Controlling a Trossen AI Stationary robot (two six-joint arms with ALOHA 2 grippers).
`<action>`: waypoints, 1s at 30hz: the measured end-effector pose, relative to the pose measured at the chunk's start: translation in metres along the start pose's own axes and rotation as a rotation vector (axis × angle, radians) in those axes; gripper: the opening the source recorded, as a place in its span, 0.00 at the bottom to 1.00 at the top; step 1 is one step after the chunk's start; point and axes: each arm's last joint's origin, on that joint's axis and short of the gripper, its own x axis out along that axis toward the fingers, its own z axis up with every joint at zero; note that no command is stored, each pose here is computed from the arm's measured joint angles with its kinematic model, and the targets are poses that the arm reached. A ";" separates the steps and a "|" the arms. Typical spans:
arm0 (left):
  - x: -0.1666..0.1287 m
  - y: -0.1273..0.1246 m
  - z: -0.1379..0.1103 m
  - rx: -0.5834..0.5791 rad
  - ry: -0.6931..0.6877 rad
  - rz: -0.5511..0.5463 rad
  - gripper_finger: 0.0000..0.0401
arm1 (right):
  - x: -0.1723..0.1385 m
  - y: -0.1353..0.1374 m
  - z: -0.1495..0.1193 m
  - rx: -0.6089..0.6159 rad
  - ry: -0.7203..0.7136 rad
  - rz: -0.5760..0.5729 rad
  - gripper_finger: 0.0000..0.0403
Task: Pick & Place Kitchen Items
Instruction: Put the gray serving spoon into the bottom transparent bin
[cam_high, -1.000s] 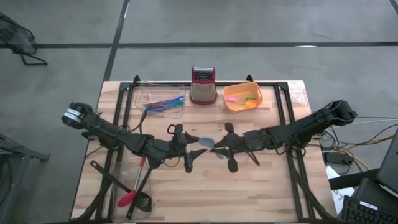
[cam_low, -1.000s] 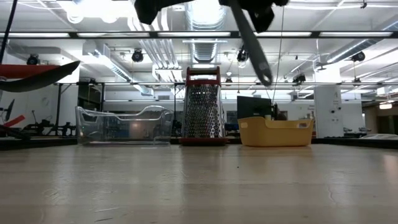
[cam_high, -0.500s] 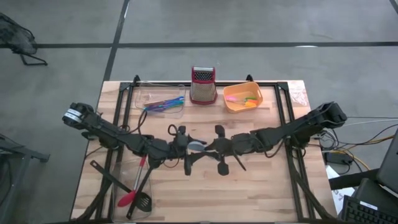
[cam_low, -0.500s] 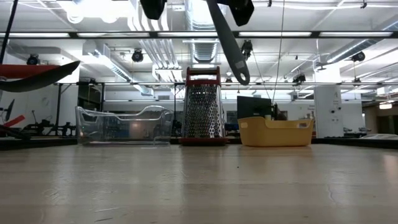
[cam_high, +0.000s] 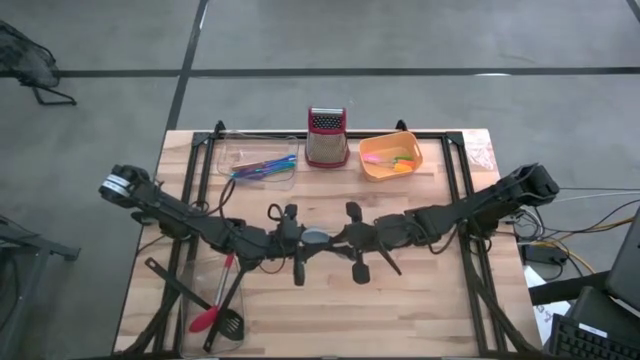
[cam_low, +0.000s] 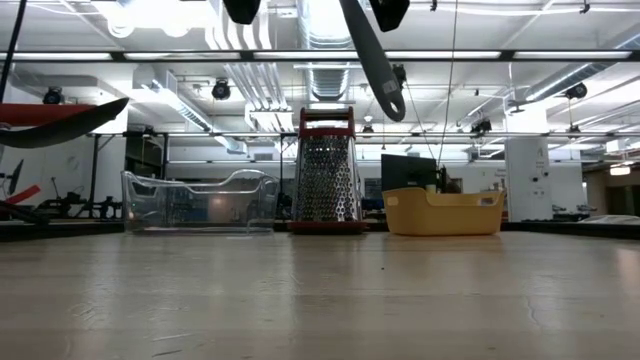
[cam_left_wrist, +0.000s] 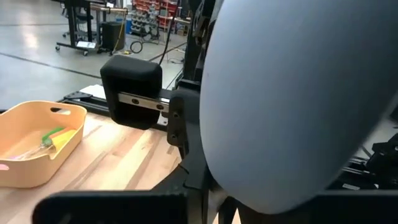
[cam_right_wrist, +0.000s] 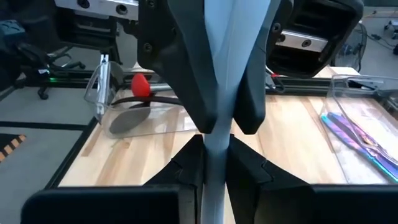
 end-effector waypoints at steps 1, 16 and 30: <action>0.000 0.000 0.001 -0.004 0.003 -0.001 0.11 | 0.000 0.000 0.000 -0.002 -0.001 0.000 0.10; -0.070 -0.004 0.066 -0.278 0.440 0.111 0.11 | -0.001 -0.002 -0.006 -0.088 0.056 -0.018 0.38; -0.146 -0.024 0.064 -0.688 1.019 0.318 0.11 | -0.001 -0.003 -0.019 -0.159 0.152 -0.018 0.54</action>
